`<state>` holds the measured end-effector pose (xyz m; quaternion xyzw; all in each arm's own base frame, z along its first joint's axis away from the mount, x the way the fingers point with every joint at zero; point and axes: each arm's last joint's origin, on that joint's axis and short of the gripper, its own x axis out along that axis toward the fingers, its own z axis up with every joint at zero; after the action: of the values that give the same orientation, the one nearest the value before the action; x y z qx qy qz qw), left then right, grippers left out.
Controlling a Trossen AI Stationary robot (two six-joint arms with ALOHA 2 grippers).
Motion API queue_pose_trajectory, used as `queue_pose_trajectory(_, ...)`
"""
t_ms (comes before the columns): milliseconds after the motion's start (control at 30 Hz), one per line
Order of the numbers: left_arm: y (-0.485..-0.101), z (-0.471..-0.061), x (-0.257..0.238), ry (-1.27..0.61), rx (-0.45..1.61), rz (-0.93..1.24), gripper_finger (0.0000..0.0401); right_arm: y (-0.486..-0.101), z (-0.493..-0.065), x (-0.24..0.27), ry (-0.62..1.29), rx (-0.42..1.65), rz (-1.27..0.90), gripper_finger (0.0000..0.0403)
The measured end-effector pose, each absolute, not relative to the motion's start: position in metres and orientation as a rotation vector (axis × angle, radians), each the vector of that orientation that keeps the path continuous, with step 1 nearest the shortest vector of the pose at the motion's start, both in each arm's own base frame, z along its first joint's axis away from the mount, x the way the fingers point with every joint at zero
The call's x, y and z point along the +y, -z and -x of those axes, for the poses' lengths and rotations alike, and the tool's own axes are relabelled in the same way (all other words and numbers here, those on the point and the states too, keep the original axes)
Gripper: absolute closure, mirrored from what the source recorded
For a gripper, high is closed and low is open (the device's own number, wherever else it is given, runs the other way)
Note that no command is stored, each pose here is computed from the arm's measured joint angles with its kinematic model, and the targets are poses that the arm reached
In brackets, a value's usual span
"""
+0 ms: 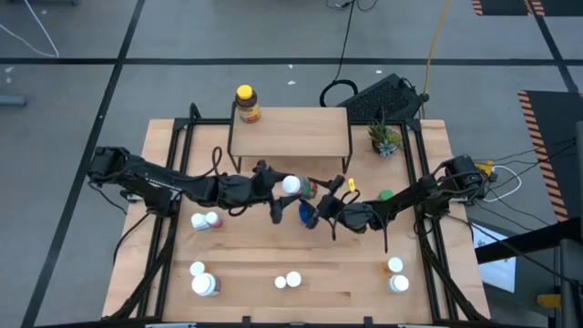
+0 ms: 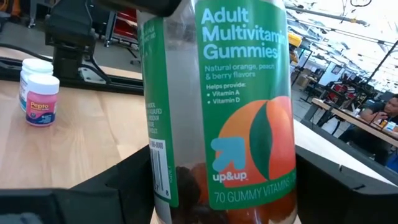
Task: Pick and place medicine bottles onto shelf by color
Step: Put the large green medicine bottle on the shelf, aligned with the large yellow medicine bottle
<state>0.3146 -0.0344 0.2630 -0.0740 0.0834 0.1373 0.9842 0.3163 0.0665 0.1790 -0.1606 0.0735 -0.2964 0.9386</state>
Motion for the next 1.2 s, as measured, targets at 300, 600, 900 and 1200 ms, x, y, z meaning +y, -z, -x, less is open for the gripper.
queue_pose_trajectory(300,-0.264,-0.315,-0.034,-0.280,0.157,0.138,0.0104,-0.179,-0.316,0.066,0.602,0.150,0.335,0.0115)
queue_pose_trajectory(600,-0.264,-0.315,-0.035,-0.254,0.167,0.064,0.0118,-0.180,-0.316,0.067,0.585,0.167,0.366,0.0067)
queue_pose_trajectory(900,-0.269,-0.310,-0.038,-0.124,0.196,-0.013,0.0111,-0.200,-0.304,0.062,0.293,0.229,0.191,0.0053)
queue_pose_trajectory(1200,-0.270,-0.309,-0.045,0.202,0.187,-0.092,0.0112,-0.205,-0.297,0.037,-0.204,0.192,-0.134,0.0053)
